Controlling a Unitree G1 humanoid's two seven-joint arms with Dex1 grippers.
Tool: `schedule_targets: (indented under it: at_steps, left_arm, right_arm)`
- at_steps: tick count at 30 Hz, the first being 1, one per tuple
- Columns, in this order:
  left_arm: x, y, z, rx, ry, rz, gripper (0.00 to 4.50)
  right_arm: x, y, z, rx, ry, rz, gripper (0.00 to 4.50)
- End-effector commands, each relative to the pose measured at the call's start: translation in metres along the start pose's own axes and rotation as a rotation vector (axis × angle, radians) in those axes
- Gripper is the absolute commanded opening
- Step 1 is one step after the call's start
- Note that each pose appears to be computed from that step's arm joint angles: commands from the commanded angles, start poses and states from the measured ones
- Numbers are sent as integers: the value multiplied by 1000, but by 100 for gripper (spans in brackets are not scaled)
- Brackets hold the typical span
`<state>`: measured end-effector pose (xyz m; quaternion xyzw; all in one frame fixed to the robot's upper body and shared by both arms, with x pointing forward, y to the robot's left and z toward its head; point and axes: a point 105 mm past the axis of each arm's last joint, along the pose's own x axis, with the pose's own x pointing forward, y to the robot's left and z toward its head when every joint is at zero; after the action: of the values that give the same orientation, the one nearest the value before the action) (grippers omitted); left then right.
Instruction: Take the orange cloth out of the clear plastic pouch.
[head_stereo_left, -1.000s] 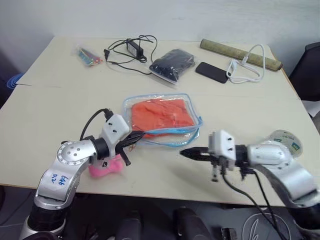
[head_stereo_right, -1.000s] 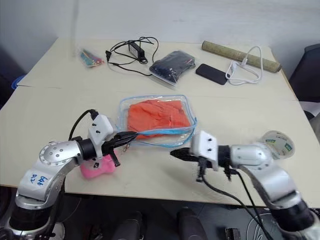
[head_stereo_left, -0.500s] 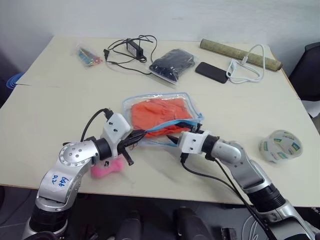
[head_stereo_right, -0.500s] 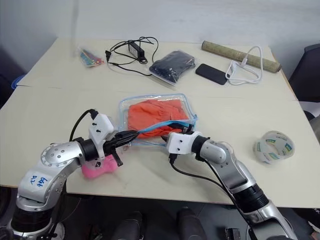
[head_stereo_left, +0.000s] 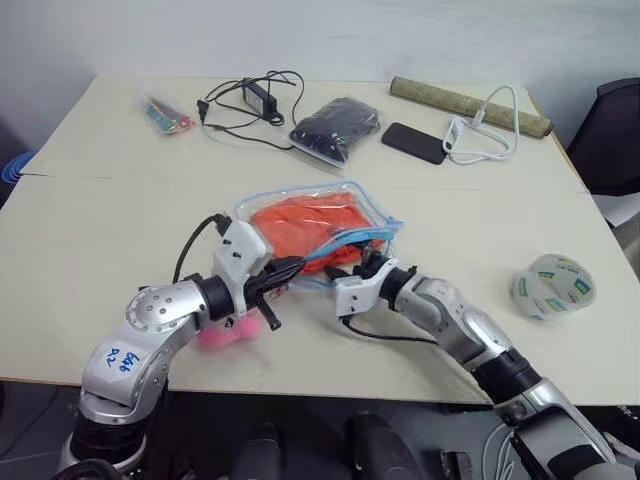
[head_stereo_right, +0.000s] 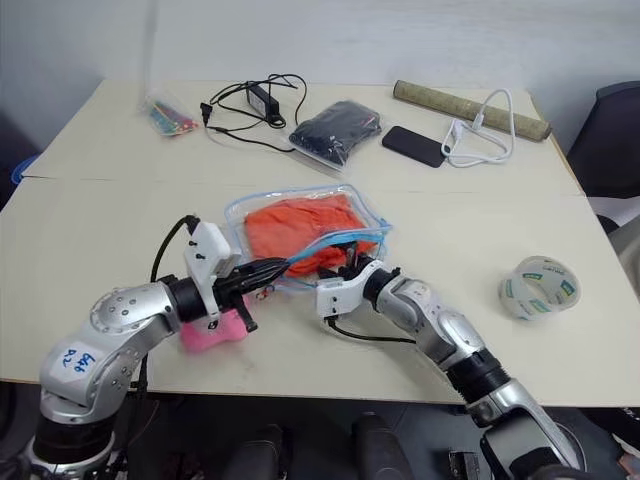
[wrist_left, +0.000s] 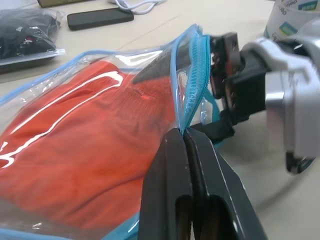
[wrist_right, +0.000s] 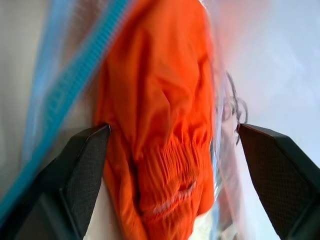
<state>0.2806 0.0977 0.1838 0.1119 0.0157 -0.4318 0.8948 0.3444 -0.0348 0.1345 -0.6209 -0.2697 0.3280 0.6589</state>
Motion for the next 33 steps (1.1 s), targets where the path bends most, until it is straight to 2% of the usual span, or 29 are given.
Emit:
schedule_targets:
  at_steps: [1,9,15,21,24,29,32,33]
  left_arm:
    - [0,-5,19,39,-68,-10,0]
    - [0,-7,17,64,-56,-9,0]
    - [0,-11,6,109,-22,-12,0]
    - [-1,-10,2,132,-12,-10,0]
    - [-1,-8,5,135,-23,-2,0]
    - [-2,-7,5,117,-28,9,0]
    - [-3,-8,2,106,-26,15,0]
    - [-4,-8,1,103,-24,17,0]
  right_arm:
    - [4,13,8,-70,-50,76,425]
    - [-5,9,0,-100,-29,264,425]
    - [-6,-10,4,-94,-37,346,425]
    - [-15,-9,4,-113,-41,423,425]
    - [-16,-10,8,-100,-43,401,425]
    - [-8,-38,19,-41,-72,202,425]
    - [-15,-37,15,-10,-64,210,425]
    - [-19,-37,12,8,-59,223,438]
